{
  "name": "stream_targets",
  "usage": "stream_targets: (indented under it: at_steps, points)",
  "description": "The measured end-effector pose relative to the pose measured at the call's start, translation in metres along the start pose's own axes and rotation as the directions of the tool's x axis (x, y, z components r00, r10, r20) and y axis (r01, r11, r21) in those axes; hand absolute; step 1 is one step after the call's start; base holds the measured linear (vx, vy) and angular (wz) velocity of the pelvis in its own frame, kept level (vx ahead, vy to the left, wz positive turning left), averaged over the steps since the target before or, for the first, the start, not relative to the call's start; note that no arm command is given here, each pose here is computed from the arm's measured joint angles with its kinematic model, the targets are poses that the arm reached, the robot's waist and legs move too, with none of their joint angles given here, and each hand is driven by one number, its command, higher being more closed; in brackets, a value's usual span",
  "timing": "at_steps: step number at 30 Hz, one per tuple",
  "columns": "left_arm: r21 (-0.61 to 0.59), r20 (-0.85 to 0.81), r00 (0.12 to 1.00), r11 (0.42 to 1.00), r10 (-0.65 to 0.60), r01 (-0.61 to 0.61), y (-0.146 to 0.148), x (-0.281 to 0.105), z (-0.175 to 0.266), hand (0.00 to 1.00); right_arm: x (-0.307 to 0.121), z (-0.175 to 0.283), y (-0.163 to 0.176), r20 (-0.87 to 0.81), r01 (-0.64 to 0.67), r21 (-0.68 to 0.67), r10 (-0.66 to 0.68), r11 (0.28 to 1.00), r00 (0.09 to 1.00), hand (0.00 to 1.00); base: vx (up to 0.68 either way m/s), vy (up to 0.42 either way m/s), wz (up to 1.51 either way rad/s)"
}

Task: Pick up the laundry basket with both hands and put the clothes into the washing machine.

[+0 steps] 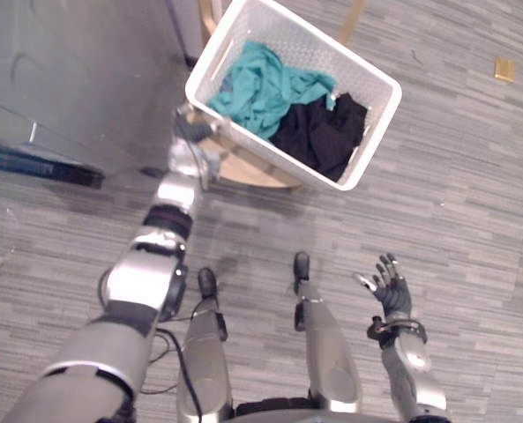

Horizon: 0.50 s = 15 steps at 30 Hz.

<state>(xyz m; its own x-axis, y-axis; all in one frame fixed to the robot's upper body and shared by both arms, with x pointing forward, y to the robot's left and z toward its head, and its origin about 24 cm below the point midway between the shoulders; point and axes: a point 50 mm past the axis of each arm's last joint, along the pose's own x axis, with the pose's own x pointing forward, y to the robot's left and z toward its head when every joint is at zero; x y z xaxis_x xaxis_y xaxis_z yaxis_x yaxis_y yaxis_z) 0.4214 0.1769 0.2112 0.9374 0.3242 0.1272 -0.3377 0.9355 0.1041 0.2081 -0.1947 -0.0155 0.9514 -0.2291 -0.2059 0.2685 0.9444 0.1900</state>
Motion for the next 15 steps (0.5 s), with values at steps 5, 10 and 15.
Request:
stream_targets:
  at_steps: [5, 10, 15]
  points:
    - [-0.293, -0.028, 0.999, 0.956, -0.045, 0.035, 0.001, 0.003, 0.012, 0.00, -0.001, -0.002, 0.007, -0.012, -0.049, 0.003, 0.049, 0.999, 0.999, 0.00, 0.01, 0.015, -0.11]
    - [-0.415, -0.029, 0.999, 0.910, -0.030, 0.015, 0.017, 0.008, 0.018, 0.00, -0.001, -0.003, 0.008, -0.019, -0.067, 0.004, 0.067, 0.998, 0.998, 0.00, -0.02, -0.003, -0.17]
    - [-0.436, -0.031, 1.000, 0.900, 0.006, -0.019, 0.037, 0.012, 0.016, 0.00, -0.009, -0.012, 0.004, -0.066, -0.077, 0.002, 0.077, 0.997, 0.995, 0.00, -0.05, -0.010, -0.01]
